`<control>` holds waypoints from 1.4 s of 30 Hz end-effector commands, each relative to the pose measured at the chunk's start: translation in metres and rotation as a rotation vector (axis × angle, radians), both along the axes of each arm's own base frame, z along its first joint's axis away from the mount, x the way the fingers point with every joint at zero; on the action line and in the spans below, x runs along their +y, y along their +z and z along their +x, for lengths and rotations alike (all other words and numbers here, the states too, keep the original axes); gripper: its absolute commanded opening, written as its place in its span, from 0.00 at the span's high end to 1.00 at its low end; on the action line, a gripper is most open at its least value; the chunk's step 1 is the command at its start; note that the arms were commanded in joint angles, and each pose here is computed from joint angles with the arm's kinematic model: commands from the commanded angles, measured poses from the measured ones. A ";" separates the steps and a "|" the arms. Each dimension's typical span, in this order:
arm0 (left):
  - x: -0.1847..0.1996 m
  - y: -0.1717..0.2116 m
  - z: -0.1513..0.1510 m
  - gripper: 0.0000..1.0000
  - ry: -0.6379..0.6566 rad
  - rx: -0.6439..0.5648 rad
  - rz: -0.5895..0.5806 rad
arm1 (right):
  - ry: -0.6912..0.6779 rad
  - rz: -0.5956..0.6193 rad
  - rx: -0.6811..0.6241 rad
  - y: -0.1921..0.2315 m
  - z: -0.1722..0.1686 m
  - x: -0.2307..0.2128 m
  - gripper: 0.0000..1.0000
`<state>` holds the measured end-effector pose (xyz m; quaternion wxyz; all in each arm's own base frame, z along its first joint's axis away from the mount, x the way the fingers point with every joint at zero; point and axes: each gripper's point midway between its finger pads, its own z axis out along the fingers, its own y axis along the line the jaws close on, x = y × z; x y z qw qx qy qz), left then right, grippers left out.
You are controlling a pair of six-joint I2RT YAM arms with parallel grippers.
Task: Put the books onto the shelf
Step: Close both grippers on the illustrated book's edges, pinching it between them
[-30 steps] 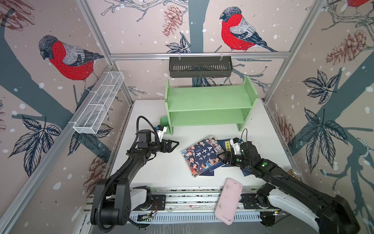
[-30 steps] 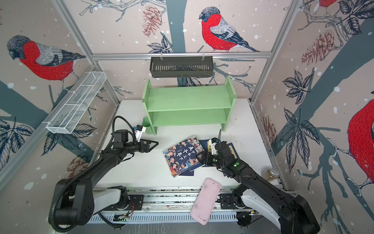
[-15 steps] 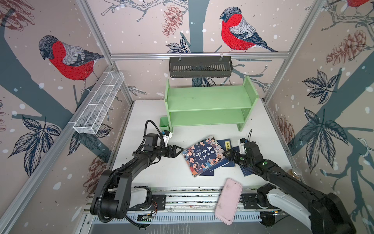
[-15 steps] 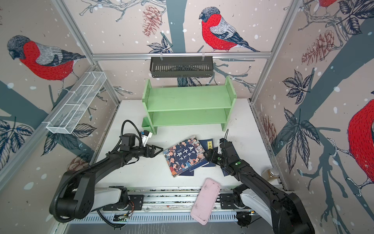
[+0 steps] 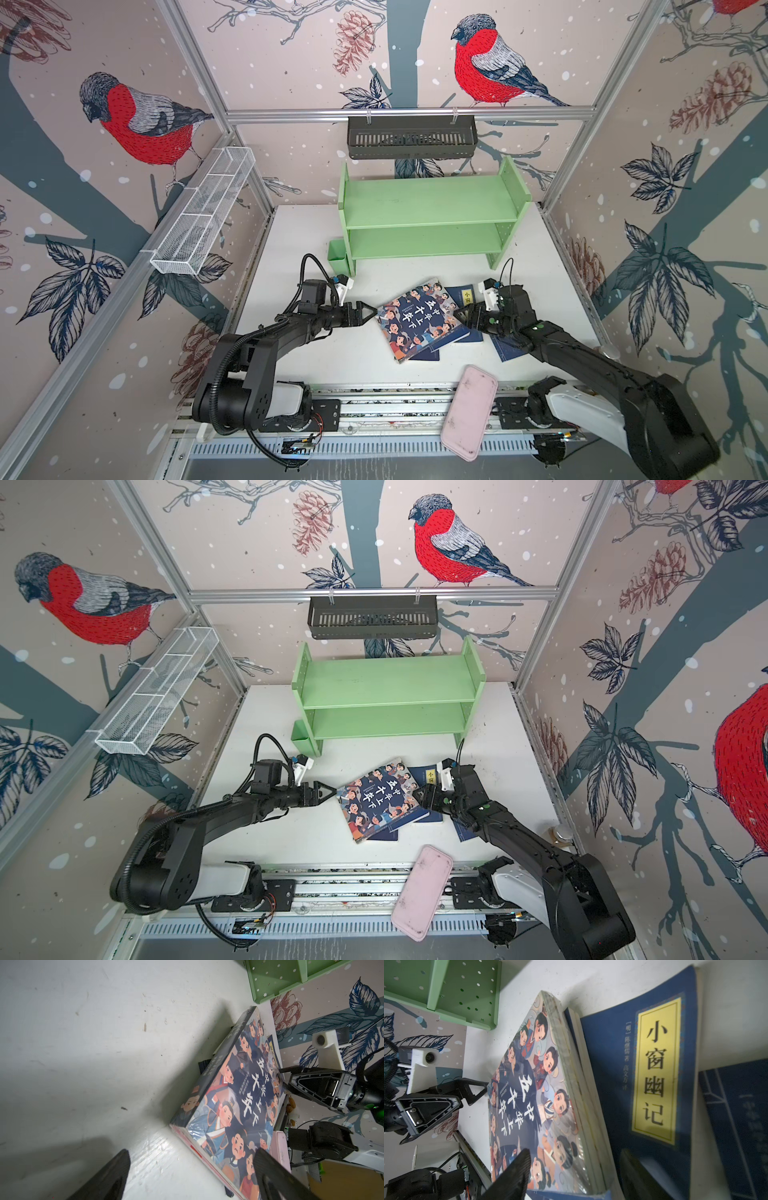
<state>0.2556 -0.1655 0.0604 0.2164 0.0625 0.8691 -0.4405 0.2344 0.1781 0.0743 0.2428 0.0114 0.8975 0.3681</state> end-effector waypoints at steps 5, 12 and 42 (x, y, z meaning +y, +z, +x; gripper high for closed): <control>-0.011 0.003 -0.006 0.06 -0.040 -0.002 -0.049 | 0.104 0.032 -0.071 0.013 -0.004 0.012 0.32; -0.018 -0.006 -0.012 0.06 -0.068 0.047 -0.061 | 0.120 -0.013 -0.048 0.004 -0.002 0.011 0.33; -0.019 0.000 -0.008 0.06 -0.075 0.002 -0.057 | 0.212 -0.086 -0.109 0.017 -0.008 0.027 0.36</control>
